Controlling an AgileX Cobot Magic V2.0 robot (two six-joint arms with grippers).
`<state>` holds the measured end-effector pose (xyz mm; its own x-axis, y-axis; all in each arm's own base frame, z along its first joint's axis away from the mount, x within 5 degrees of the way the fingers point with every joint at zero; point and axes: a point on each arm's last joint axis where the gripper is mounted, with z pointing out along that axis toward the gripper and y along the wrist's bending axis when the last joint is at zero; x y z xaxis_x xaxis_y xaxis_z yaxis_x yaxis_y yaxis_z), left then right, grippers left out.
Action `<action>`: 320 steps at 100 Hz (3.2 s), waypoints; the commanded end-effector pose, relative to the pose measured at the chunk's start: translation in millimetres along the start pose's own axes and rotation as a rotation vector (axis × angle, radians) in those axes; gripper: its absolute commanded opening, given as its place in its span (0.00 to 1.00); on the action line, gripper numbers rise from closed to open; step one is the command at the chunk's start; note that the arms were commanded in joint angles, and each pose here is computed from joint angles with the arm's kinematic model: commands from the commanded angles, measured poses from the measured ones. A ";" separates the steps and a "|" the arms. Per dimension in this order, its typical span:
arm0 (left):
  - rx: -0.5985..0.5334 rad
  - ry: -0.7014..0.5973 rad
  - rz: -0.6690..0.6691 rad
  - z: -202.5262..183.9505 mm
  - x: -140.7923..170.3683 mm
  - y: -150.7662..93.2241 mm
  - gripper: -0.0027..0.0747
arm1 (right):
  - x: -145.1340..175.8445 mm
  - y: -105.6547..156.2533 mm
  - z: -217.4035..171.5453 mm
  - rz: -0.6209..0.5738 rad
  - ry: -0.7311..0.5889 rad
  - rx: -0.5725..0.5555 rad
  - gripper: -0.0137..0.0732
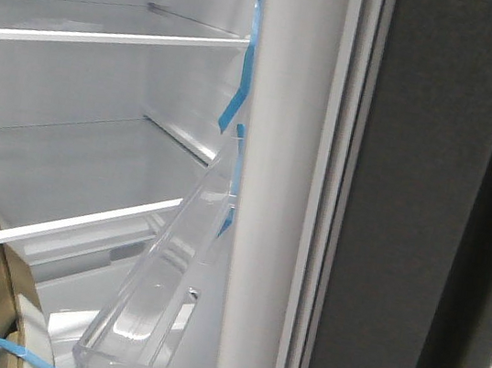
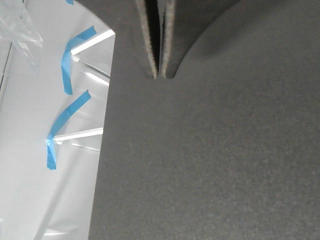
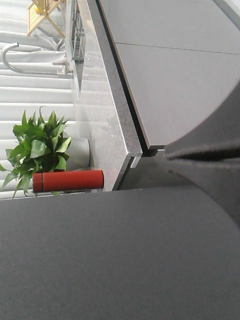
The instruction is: Close fridge door
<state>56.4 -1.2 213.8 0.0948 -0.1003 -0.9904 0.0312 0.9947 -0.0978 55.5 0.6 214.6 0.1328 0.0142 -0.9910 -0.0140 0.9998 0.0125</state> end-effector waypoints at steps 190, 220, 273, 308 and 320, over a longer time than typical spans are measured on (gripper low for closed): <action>0.004 -0.030 -0.005 1.9 3.8 0.3 0.01 | -85.3 1.2 -0.5 -0.011 -0.091 0.001 0.07; 0.004 -0.030 -0.005 1.9 3.8 0.3 0.01 | -177.3 6.0 19.8 0.003 -0.151 -0.068 0.07; 0.004 -0.030 -0.005 1.9 3.8 0.3 0.01 | -267.5 38.9 59.2 0.090 -0.211 -0.414 0.07; 0.004 -0.030 -0.005 1.9 3.8 0.3 0.01 | -276.0 53.7 60.8 0.170 -0.128 -0.561 0.07; 0.004 -0.030 -0.005 1.9 3.8 0.3 0.01 | -273.7 58.1 61.8 0.186 -0.096 -0.594 0.07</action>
<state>56.4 -1.2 213.8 0.0948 -0.1003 -0.9904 0.0312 0.9947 -0.0978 80.8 54.3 482.7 0.1245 0.1657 -0.9783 -0.5698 0.8191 0.0662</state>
